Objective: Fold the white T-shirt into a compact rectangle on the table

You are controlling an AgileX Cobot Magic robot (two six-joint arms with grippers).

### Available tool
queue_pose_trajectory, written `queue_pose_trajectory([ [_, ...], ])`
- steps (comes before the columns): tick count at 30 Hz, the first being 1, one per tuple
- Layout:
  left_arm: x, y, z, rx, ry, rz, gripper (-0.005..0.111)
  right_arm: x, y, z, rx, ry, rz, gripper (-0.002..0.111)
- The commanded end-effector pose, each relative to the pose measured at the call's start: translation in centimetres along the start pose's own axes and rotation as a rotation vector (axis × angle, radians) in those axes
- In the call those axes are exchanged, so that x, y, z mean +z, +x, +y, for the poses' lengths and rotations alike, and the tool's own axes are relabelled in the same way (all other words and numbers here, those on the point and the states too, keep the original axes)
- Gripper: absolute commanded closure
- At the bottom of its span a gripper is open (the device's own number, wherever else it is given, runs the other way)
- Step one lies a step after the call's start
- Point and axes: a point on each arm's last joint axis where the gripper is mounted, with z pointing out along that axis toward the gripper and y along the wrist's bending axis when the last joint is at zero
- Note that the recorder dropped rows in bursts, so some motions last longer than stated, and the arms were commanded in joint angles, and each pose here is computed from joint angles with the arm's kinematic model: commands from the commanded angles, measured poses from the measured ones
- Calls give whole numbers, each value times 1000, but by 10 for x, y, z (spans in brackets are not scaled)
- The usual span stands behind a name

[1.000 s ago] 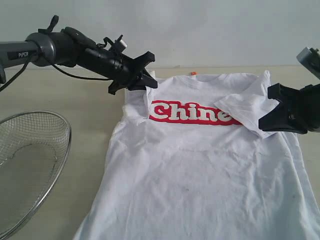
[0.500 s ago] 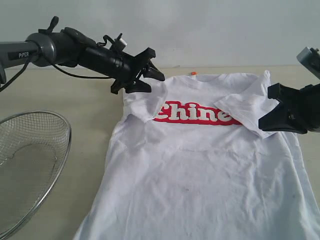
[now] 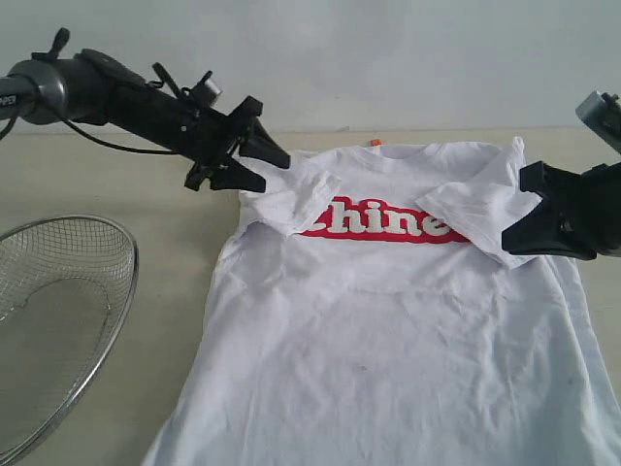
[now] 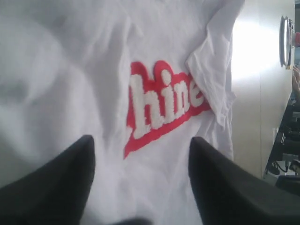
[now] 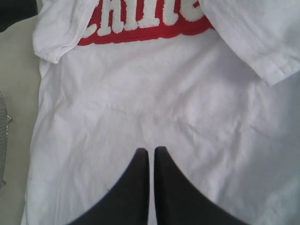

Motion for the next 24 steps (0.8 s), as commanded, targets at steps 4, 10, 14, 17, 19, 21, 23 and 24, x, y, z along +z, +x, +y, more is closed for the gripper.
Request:
queue_pose_trajectory([
  [4,-16,5,10,39,-45,79,70,-3,-1,1,-13,1,-12,109],
  [10,-5,10,4,100,-74,116,70,-3,-1,1,-13,8,-18,109],
  [14,-1,12,6,125,-131,137,70,-3,-1,1,-13,8,-18,109],
  [17,-2,13,12,109,-208,151,70,-3,-1,1,-13,7,-17,109],
  [19,-3,14,15,122,-241,162,70,-3,-1,1,-13,4,-15,109],
  [21,-3,13,16,118,-245,157,70,-3,-1,1,-13,4,-15,109],
  [23,-3,13,15,117,-242,148,70,-3,-1,1,-13,4,-15,109],
  [24,-3,12,15,116,-241,145,70,-3,-1,1,-13,4,-15,109],
])
